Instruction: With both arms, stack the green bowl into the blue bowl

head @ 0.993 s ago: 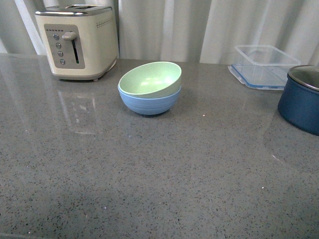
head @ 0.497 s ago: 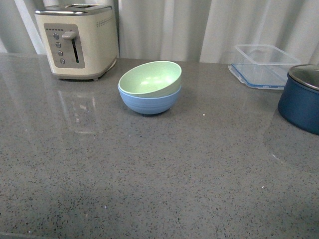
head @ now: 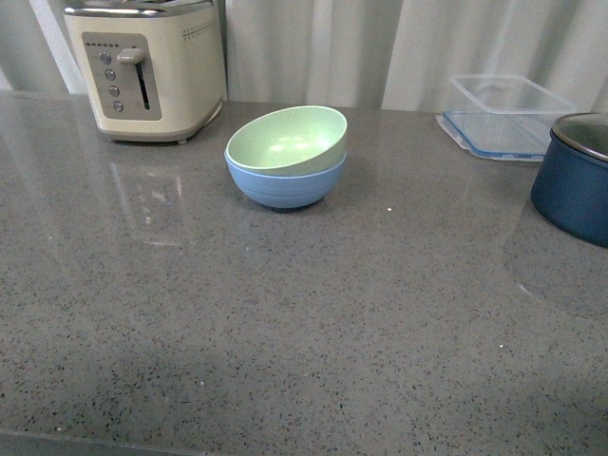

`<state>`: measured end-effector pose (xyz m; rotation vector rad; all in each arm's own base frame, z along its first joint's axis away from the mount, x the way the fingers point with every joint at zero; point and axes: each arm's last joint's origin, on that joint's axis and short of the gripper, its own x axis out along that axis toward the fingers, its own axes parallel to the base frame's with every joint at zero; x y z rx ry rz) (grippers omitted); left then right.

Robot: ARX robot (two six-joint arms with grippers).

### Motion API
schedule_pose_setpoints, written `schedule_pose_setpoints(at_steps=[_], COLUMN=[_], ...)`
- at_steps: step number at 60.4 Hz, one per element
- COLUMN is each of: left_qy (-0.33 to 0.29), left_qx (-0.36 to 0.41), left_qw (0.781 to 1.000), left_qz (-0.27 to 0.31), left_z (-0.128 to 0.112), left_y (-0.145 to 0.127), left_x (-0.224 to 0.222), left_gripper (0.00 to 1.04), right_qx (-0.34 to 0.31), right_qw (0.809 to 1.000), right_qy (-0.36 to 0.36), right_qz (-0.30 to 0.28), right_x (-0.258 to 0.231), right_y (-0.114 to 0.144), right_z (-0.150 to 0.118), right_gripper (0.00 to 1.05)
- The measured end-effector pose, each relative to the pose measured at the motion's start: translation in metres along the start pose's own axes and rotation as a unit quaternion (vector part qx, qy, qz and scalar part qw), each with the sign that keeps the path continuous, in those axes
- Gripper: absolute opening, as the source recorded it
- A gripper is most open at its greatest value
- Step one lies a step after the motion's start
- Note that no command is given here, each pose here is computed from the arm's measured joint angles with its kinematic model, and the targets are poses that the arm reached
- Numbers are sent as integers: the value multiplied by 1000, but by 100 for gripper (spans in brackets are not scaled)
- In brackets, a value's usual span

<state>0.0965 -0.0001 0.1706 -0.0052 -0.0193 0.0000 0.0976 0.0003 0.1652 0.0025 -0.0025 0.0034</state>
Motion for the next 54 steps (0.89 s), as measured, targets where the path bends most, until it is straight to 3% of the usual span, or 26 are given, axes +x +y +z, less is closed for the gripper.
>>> schedule_pose_setpoints(at_steps=[4, 21, 31, 34, 54], left_qy=[0, 0, 0, 0, 0], left_qx=[0, 0, 0, 0, 0], left_qw=[1000, 1000, 1000, 1000, 1000], left_qz=[0, 0, 0, 0, 0], left_z=[0, 0, 0, 0, 0], left_y=[0, 0, 0, 0, 0], left_x=[0, 0, 0, 0, 0], left_gripper=[98, 98, 98, 98, 98], right_qx=[-1, 0, -1, 0, 0], right_qw=[1000, 1000, 1000, 1000, 1000], right_qy=[0, 0, 0, 0, 0], right_qz=[0, 0, 0, 0, 0], right_x=[0, 0, 0, 0, 0], right_y=[0, 0, 0, 0, 0], right_z=[0, 0, 0, 0, 0], right_gripper=[5, 55, 93, 97, 95])
